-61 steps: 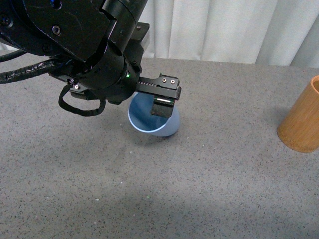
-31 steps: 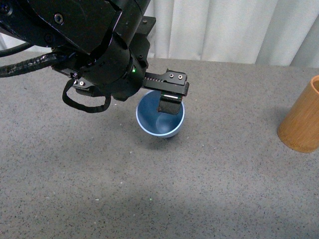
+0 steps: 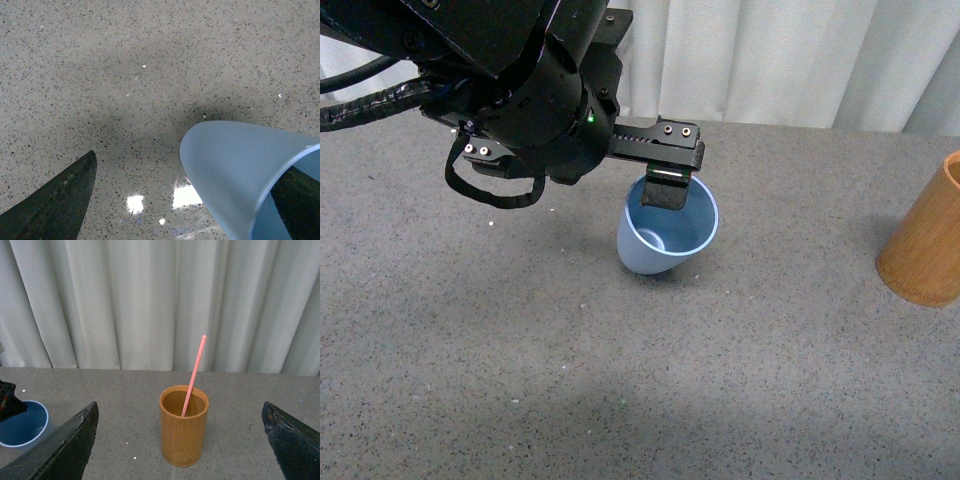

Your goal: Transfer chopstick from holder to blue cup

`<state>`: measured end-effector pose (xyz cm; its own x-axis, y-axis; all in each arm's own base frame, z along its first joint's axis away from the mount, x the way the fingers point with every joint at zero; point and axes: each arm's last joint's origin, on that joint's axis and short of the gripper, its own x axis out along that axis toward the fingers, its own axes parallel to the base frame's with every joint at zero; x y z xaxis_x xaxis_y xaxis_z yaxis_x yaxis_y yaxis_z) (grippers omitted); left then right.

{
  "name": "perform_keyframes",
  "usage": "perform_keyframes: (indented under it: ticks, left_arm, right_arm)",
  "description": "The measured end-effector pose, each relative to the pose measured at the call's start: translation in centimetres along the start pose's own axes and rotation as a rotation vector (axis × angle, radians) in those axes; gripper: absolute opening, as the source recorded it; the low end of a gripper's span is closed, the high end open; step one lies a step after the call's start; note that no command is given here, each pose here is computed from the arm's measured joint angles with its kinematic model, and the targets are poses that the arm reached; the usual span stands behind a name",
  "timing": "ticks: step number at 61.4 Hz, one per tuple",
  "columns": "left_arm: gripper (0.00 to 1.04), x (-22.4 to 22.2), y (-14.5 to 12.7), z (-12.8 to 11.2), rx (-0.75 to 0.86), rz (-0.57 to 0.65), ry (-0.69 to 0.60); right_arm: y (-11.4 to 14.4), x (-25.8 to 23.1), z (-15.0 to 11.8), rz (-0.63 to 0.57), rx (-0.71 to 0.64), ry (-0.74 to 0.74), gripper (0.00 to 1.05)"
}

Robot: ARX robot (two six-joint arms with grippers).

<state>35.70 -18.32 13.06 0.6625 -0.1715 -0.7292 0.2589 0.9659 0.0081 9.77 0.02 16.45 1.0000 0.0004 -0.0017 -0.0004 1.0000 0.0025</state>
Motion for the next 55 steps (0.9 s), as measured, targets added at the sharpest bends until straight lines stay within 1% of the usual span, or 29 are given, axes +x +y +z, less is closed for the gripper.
perform_keyframes:
  ticks: [55]
  left_arm:
    - [0.98,-0.05,0.52,0.17,-0.012,0.015,0.001]
  right_arm:
    - [0.0,0.0,0.0,0.0,0.0,0.0,0.95]
